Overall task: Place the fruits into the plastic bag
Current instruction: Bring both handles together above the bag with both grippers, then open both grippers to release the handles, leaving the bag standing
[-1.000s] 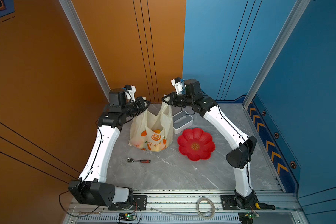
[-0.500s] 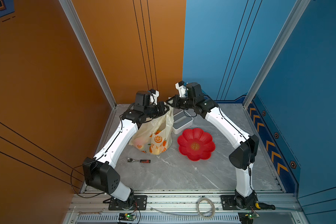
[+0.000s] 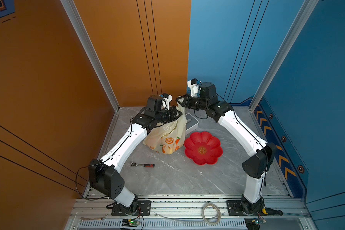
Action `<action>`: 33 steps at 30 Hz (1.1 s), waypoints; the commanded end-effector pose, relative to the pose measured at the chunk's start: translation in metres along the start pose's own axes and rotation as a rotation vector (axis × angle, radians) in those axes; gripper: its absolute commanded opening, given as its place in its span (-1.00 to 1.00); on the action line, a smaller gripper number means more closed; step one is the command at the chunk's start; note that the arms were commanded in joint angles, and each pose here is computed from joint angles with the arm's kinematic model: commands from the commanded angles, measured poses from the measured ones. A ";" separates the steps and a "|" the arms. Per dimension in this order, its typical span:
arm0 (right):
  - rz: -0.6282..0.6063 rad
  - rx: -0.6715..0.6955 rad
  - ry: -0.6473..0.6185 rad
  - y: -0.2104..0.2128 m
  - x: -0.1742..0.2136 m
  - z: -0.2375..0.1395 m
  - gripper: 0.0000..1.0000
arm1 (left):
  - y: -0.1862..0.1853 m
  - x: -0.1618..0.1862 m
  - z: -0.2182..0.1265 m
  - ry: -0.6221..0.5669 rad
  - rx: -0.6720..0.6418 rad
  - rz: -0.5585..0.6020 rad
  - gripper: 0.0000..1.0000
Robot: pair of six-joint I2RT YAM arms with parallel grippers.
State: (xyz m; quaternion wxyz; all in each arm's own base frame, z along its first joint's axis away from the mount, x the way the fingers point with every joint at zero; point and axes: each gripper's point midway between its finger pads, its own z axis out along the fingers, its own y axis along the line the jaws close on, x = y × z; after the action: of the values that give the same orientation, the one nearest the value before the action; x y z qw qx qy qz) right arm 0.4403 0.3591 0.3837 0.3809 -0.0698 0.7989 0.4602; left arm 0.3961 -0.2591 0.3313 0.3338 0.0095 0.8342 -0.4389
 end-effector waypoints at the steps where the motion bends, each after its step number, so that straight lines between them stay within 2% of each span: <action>1: 0.005 -0.029 0.015 0.004 0.007 0.005 -1.00 | 0.002 -0.001 -0.006 -0.025 -0.003 0.002 -1.00; 5: 0.013 -0.040 0.035 0.006 0.014 0.009 -1.00 | 0.001 -0.001 -0.016 -0.038 -0.003 0.005 -0.85; 6: 0.012 -0.041 0.034 0.007 0.014 0.009 -0.91 | 0.000 -0.002 -0.020 -0.042 -0.004 0.009 -0.79; 10: 0.002 -0.053 0.018 0.018 0.010 -0.001 -0.23 | -0.005 -0.006 -0.034 -0.063 -0.006 0.028 -0.63; 13: -0.007 -0.050 0.001 0.022 0.006 -0.010 0.06 | -0.008 -0.009 -0.047 -0.078 -0.010 0.040 -0.34; 15: -0.013 -0.047 -0.009 0.025 0.004 -0.017 0.14 | -0.008 -0.011 -0.056 -0.090 -0.019 0.048 -0.26; 21: -0.033 -0.003 -0.021 0.028 0.005 -0.037 0.42 | -0.006 -0.011 -0.085 -0.103 -0.077 0.090 0.25; 25: -0.055 0.045 -0.024 0.025 0.007 -0.050 0.48 | -0.003 -0.011 -0.107 -0.124 -0.132 0.125 0.56; 27: -0.060 0.065 -0.026 0.023 0.008 -0.056 0.55 | -0.002 -0.012 -0.117 -0.137 -0.152 0.135 0.60; 33: -0.076 0.113 -0.041 0.019 0.012 -0.079 0.56 | 0.004 -0.014 -0.146 -0.177 -0.199 0.141 0.66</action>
State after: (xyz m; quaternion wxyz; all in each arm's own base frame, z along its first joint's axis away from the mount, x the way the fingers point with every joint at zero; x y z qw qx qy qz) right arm 0.3881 0.3235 0.4170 0.4121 -0.0707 0.8005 0.4294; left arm 0.3368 -0.1585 0.3848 0.4208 -0.0052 0.8363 -0.3514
